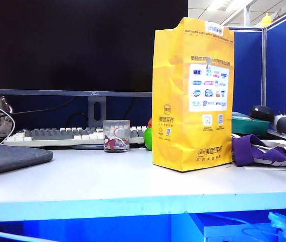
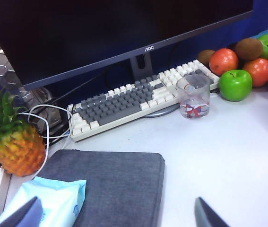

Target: Pick up the transparent tape and throw it into the yellow paper bag.

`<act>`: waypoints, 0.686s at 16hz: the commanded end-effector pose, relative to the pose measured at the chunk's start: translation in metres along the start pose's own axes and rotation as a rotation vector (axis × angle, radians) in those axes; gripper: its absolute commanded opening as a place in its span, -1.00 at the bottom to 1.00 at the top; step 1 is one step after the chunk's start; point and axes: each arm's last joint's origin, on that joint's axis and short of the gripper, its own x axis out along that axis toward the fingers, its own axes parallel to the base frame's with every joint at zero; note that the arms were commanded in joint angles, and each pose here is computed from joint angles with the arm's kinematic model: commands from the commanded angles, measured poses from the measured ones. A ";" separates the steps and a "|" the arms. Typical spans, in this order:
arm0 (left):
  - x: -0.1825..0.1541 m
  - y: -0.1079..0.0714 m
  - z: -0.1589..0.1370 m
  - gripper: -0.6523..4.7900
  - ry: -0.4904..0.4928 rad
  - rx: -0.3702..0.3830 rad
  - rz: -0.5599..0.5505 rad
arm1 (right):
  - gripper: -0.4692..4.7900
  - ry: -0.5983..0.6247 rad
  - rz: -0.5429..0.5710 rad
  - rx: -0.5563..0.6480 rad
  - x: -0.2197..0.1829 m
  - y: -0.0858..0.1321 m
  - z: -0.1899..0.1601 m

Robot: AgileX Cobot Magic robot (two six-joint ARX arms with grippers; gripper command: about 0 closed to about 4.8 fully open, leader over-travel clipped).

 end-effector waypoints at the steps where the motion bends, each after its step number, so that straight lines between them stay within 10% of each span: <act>1: -0.001 -0.001 -0.002 0.81 0.021 0.000 -0.015 | -0.74 -0.029 -0.003 0.008 0.000 0.000 0.004; 11: -0.001 -0.002 -0.007 0.81 0.024 0.002 -0.009 | -0.74 -0.028 -0.003 0.008 -0.001 0.000 0.001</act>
